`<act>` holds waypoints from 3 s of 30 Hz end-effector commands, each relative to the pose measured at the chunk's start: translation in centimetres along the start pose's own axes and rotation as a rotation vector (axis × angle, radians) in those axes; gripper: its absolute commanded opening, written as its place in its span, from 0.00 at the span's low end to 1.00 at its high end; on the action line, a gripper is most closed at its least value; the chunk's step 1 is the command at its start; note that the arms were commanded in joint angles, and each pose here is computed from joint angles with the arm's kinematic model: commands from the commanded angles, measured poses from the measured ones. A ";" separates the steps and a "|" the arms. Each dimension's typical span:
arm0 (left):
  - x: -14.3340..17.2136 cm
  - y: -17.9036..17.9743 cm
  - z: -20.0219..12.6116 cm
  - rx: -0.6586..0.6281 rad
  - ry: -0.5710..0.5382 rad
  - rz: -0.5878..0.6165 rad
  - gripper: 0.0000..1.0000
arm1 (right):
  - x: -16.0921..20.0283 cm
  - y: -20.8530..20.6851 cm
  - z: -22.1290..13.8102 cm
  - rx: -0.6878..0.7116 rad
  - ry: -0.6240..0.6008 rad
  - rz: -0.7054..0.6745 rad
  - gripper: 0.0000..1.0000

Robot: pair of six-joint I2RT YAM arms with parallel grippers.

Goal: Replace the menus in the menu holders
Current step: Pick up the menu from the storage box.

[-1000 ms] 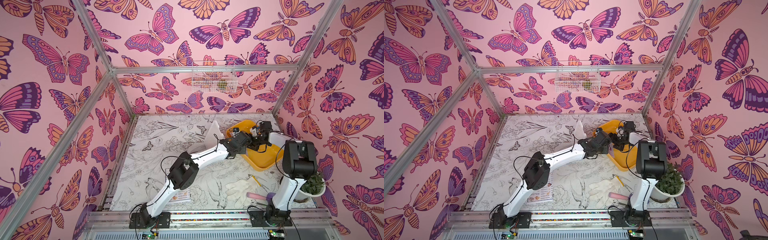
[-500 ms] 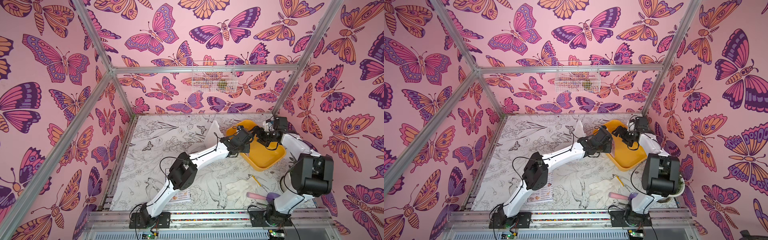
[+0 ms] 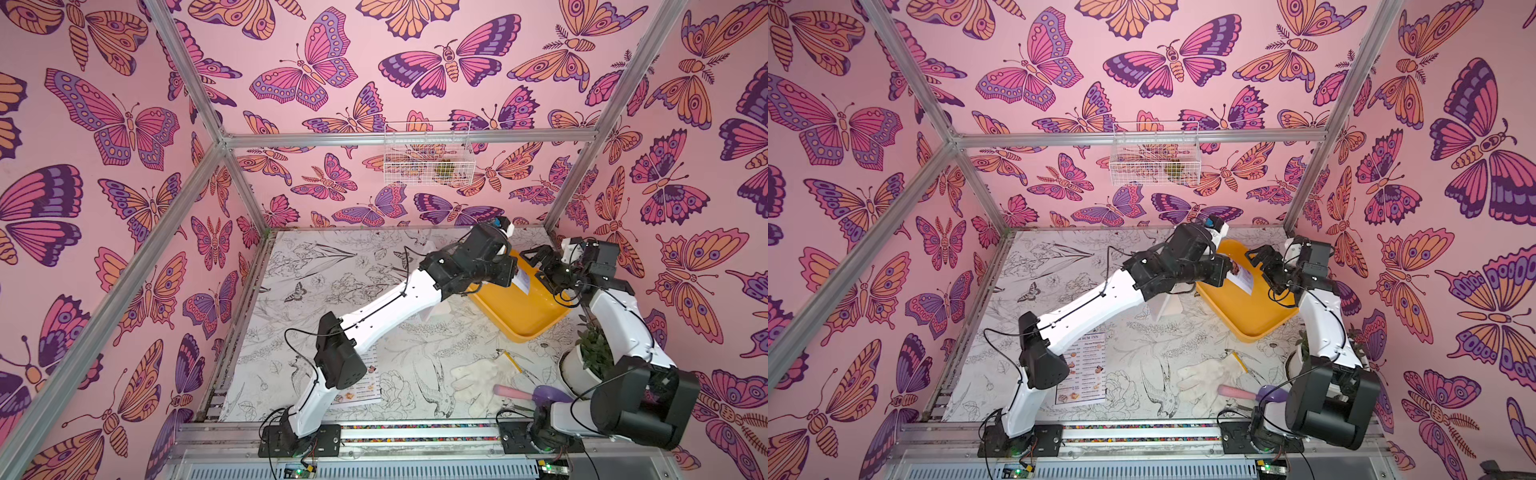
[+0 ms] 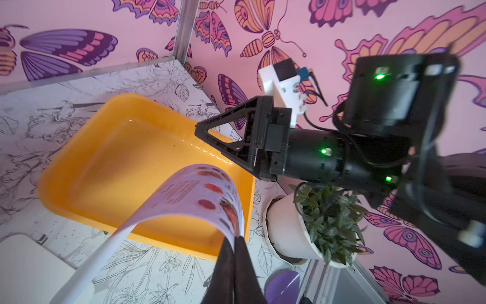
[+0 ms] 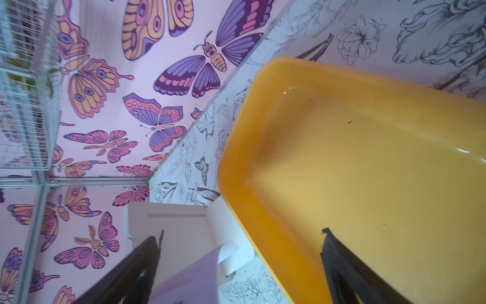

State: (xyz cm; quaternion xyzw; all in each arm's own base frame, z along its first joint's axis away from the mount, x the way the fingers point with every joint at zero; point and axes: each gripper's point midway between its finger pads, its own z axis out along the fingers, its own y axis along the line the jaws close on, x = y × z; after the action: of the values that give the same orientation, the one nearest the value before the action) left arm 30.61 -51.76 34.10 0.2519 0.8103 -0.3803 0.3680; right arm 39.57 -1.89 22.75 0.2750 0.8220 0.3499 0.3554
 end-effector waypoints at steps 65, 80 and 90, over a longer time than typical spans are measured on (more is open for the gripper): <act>-2.0 4.3 -4.0 0.250 0.125 -0.164 0.00 | 5.0 11.5 0.0 -0.585 0.205 0.434 0.93; 0.4 7.7 -7.1 0.169 0.107 -0.227 0.00 | 4.1 13.5 -1.6 -0.669 0.143 0.299 0.91; 1.3 11.3 -6.7 0.116 0.106 -0.285 0.00 | 5.2 13.9 -3.3 -0.662 0.114 0.198 0.85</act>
State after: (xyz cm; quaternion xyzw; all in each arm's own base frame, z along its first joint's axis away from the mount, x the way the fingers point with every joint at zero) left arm 34.49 -40.06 31.79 0.1835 0.8300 -0.4638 0.2495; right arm 37.78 8.46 31.45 0.2418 0.6458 0.6538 0.3115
